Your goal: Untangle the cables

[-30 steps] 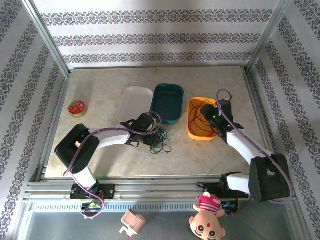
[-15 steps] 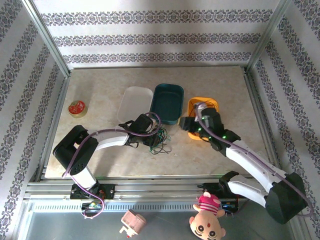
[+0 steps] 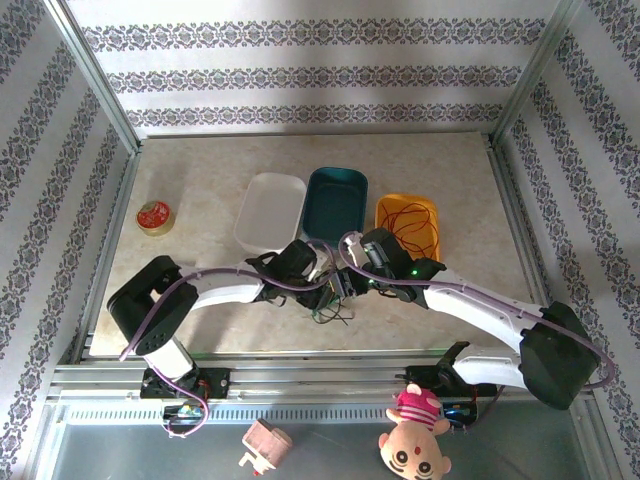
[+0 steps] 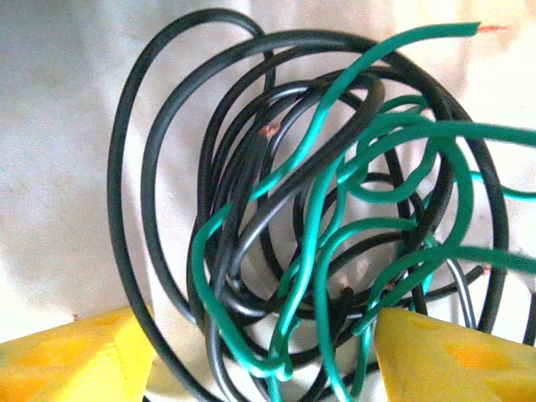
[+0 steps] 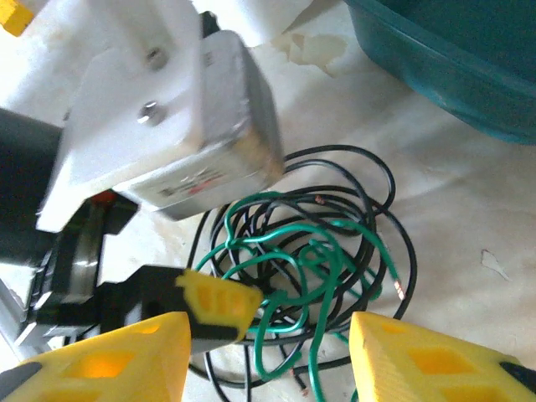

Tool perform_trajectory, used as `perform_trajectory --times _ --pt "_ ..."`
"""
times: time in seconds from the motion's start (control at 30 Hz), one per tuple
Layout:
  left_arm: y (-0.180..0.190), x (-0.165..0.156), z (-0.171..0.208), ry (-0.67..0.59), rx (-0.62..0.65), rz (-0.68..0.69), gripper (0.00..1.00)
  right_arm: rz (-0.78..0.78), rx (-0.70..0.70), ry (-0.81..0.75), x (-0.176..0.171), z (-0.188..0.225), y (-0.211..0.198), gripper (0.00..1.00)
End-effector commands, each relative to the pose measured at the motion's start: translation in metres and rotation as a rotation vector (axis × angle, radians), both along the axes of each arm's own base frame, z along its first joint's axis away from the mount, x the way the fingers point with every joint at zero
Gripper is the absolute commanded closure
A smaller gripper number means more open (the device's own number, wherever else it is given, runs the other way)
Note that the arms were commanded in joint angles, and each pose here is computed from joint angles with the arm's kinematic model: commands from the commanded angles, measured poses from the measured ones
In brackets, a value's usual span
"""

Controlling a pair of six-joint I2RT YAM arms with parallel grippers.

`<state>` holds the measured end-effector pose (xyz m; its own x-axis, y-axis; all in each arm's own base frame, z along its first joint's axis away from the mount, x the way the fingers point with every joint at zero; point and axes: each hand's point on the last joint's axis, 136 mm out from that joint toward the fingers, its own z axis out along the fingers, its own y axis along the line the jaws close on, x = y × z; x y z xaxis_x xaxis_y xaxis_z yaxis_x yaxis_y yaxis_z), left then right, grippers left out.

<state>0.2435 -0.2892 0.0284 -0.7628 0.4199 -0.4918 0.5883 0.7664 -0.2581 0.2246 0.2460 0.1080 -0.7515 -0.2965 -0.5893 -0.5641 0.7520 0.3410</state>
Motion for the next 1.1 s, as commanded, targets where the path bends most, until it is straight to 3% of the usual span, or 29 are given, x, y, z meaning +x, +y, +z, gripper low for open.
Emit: perform_trajectory --times 0.0,0.1,0.23,0.3,0.6,0.83,1.07 --pt "0.017 -0.008 0.009 -0.04 0.04 0.01 0.28 0.02 -0.041 -0.042 0.001 0.007 -0.002 0.46" --pt "0.039 -0.002 0.023 -0.088 0.071 0.103 0.22 0.077 -0.082 -0.057 -0.007 0.005 0.005 0.46" --pt "0.068 -0.004 0.028 -0.075 0.071 0.242 0.19 0.156 -0.136 -0.077 -0.013 -0.001 0.021 0.46" --pt "0.082 -0.009 0.028 -0.06 0.056 0.305 0.13 0.18 -0.148 -0.075 -0.013 -0.004 0.029 0.46" --pt "0.106 -0.016 0.024 -0.003 -0.032 0.429 0.1 0.247 -0.142 -0.085 -0.01 -0.006 0.055 0.45" --pt "0.093 -0.013 0.021 0.029 -0.086 0.394 0.11 0.22 -0.165 -0.084 -0.001 -0.01 0.056 0.46" --pt "0.057 -0.018 0.03 0.063 -0.149 0.21 0.06 0.061 -0.133 -0.019 0.005 -0.01 0.01 0.46"
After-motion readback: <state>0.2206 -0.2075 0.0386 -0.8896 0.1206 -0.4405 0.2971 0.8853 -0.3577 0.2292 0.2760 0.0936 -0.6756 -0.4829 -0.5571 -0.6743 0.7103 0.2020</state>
